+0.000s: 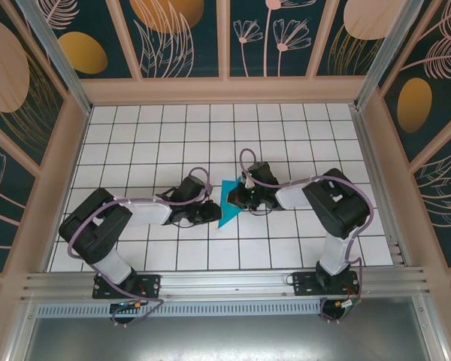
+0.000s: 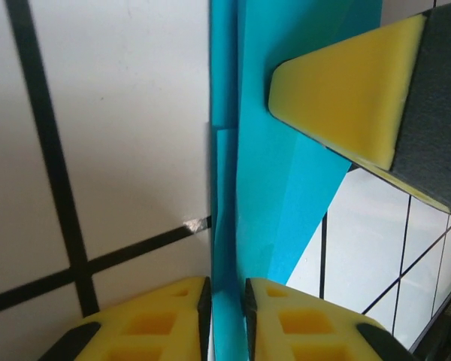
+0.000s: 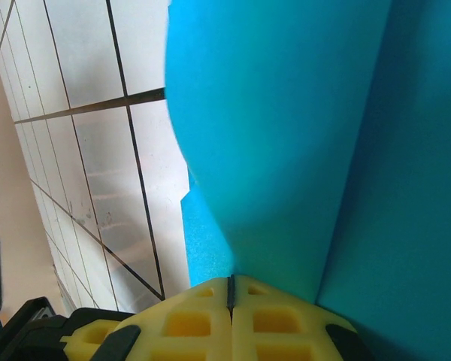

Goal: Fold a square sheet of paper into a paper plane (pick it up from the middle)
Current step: Fourth fold the wing at the center of the table.

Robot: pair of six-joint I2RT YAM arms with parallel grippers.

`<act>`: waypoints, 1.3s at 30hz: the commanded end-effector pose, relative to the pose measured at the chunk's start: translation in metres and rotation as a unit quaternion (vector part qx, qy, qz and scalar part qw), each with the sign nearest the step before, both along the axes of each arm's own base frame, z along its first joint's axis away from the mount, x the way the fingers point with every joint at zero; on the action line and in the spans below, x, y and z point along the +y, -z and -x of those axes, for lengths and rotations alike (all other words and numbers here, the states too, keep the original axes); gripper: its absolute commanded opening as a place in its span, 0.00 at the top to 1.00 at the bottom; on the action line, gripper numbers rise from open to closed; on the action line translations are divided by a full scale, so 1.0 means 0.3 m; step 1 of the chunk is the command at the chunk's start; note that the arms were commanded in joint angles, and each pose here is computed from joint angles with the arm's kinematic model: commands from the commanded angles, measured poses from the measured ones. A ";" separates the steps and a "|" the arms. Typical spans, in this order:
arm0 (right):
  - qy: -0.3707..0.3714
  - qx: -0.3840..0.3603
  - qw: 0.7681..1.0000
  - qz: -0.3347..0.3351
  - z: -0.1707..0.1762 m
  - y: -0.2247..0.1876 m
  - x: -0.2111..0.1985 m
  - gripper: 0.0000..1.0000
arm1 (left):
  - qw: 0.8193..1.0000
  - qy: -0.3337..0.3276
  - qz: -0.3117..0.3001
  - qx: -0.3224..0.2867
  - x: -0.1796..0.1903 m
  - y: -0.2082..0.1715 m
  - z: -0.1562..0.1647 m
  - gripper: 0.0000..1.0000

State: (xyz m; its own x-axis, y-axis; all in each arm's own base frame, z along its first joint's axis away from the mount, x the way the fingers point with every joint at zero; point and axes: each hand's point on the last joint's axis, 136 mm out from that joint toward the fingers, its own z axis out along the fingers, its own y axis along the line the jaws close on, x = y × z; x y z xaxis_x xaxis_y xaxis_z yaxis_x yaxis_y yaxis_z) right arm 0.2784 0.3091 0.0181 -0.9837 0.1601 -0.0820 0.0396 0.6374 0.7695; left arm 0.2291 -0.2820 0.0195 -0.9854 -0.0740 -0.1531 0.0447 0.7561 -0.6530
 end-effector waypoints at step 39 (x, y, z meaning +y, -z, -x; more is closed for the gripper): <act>0.012 0.022 0.998 0.052 0.009 0.087 -0.046 0.94 | 0.995 0.059 -0.058 0.047 0.016 0.051 0.131 0.82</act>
